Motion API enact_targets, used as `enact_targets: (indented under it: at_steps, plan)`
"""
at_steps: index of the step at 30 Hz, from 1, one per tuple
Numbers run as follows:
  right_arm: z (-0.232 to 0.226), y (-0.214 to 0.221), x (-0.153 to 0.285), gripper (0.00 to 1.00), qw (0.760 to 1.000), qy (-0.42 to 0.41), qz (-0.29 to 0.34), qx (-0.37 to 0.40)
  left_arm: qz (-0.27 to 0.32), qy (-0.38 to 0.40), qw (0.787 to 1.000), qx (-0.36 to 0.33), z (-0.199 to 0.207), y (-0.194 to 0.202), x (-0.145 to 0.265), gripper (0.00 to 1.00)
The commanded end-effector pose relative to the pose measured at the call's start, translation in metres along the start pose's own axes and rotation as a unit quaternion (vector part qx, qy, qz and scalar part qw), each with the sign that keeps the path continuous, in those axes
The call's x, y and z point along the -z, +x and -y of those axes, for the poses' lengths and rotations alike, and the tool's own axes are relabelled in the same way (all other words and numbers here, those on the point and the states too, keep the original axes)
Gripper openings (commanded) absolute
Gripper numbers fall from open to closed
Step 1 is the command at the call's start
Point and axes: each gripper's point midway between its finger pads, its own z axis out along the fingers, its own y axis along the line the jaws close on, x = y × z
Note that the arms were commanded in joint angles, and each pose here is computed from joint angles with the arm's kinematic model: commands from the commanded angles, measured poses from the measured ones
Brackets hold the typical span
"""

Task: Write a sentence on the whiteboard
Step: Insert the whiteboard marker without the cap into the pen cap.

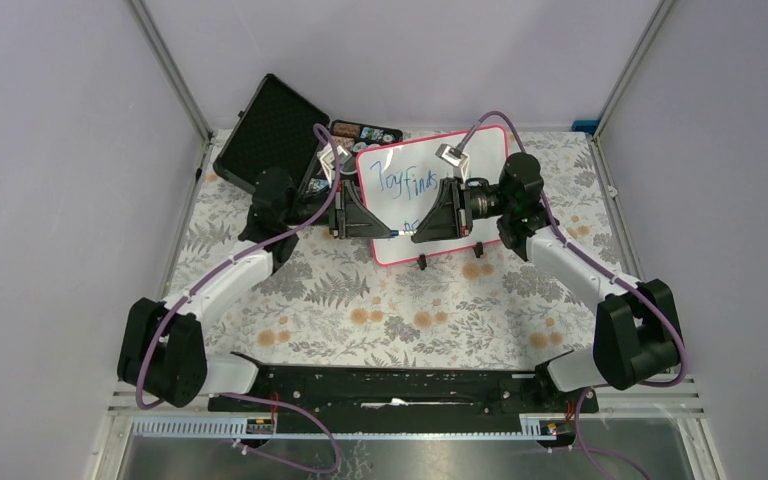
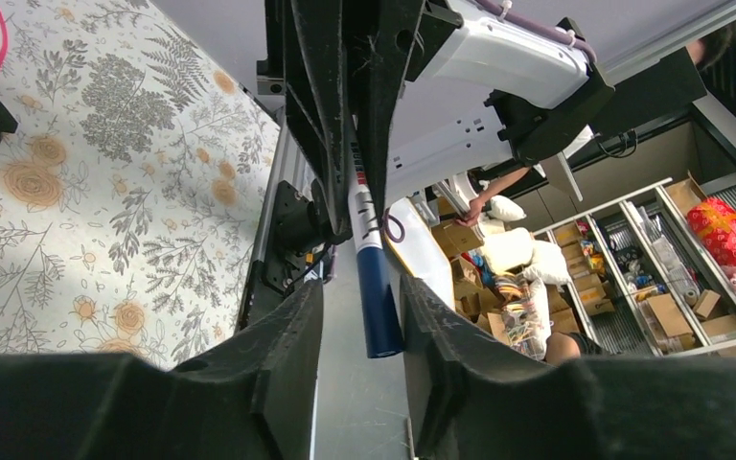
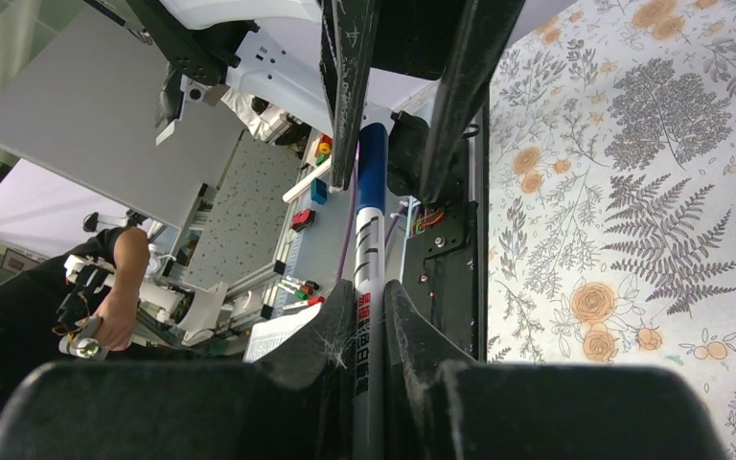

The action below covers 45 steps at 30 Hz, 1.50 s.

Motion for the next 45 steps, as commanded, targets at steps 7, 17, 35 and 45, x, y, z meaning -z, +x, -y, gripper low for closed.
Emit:
enact_targets:
  at_steps: [7, 17, 35, 45]
  plan:
    - [-0.008, -0.007, -0.002, 0.00, 0.999, -0.004, -0.002, 0.038, -0.005, 0.020, 0.999, -0.046, 0.017, -0.003, -0.006, 0.04]
    - [-0.011, 0.002, -0.018, 0.00, 0.999, -0.014, -0.022, 0.037, -0.015, 0.031, 0.998, -0.043, 0.019, 0.001, -0.020, 0.00]
    - [-0.016, 0.010, -0.041, 0.00, 0.997, -0.033, -0.048, 0.041, -0.023, 0.044, 0.998, -0.036, 0.012, 0.005, -0.036, 0.00]
    - [-0.023, 0.007, -0.054, 0.00, 0.997, -0.054, -0.049, 0.041, -0.024, 0.054, 0.998, -0.029, 0.011, 0.006, -0.046, 0.00]
